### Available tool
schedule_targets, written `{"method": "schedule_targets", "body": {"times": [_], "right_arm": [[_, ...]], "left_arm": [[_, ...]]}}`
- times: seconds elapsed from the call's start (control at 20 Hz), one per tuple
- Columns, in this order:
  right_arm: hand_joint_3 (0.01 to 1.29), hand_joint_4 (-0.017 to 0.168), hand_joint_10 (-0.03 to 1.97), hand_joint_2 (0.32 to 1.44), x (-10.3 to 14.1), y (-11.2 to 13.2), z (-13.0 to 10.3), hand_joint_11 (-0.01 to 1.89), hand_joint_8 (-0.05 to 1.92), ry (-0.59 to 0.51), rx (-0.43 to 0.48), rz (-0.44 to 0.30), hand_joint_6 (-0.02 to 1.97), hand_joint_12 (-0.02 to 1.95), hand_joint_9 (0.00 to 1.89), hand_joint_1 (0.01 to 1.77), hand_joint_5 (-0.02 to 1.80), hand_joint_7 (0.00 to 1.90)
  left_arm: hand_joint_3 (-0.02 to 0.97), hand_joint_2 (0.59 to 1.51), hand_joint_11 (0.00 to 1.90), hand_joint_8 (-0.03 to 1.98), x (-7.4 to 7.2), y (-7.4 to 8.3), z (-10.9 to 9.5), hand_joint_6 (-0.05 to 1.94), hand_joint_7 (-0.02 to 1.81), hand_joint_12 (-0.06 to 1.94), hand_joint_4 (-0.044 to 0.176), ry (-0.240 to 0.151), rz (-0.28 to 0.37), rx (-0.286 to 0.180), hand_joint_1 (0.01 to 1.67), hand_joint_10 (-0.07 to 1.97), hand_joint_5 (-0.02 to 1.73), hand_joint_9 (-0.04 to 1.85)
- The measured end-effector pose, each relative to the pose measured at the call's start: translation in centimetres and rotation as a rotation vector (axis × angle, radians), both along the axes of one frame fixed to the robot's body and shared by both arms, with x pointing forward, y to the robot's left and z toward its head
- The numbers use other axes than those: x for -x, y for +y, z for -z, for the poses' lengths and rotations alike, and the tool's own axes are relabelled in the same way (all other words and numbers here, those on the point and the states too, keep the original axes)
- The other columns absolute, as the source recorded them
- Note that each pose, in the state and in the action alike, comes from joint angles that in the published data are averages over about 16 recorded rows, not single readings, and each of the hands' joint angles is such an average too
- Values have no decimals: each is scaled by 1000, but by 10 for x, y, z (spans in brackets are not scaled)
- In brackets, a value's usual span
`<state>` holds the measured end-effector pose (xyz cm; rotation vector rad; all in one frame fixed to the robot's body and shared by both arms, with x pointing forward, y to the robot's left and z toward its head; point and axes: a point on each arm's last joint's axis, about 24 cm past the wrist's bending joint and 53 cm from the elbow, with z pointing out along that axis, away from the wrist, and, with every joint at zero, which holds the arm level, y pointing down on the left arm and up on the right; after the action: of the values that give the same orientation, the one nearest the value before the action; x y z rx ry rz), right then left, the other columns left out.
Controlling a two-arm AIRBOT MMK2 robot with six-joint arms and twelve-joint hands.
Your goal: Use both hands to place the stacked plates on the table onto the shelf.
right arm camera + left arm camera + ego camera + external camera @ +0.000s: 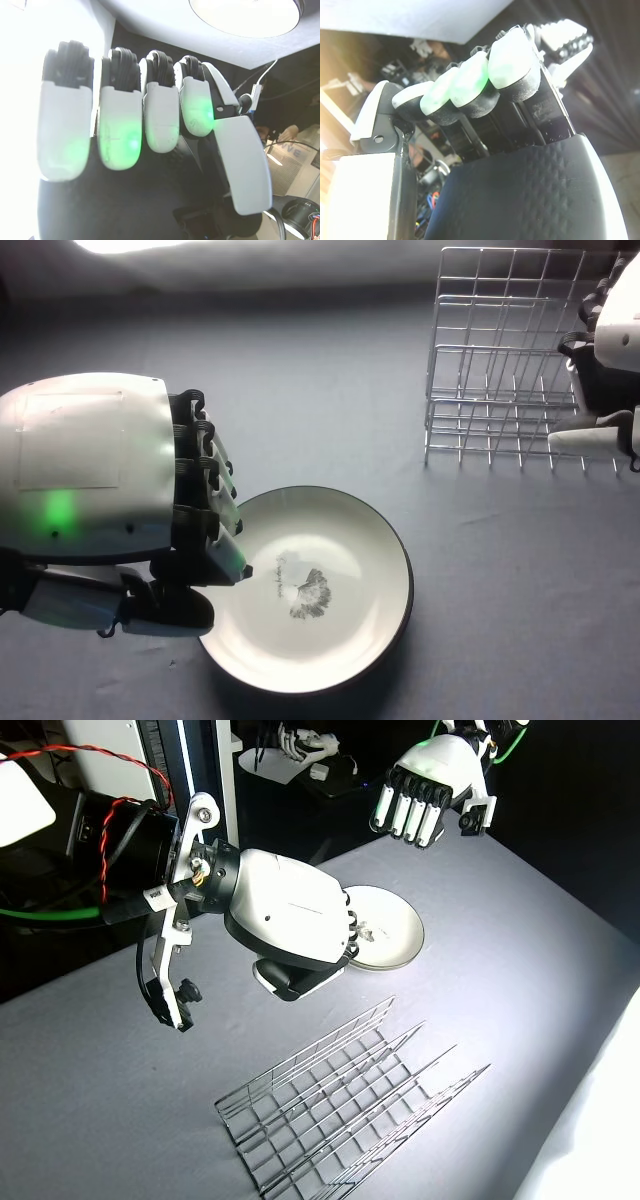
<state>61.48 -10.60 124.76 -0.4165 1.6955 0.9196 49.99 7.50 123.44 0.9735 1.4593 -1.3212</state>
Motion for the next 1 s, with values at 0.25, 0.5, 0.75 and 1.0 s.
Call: {"method": "schedule_targets", "body": {"times": [0.25,0.5,0.75,1.0], "right_arm": [[41,23,672,1252,-1,-1,1,804,663,1,3,4,685,649,789,230,670,743],[36,9,347,1228,-2,0,2,455,342,3,6,7,363,329,441,183,373,414],[15,3,14,1227,-2,0,3,53,12,5,9,8,29,40,45,133,47,44],[15,2,8,1206,-2,2,3,15,11,5,9,6,23,49,17,102,27,20]], "left_arm": [[184,977,425,611,0,1,1,509,414,634,36,6,2,-5,214,602,399,439],[197,935,211,299,0,2,1,242,205,308,11,16,9,-5,105,291,200,223],[164,923,13,-7,3,2,0,-4,16,-7,1,34,49,-9,23,3,11,15],[139,936,12,-16,6,5,7,-12,21,-13,-2,45,100,-57,23,9,17,20]]}}
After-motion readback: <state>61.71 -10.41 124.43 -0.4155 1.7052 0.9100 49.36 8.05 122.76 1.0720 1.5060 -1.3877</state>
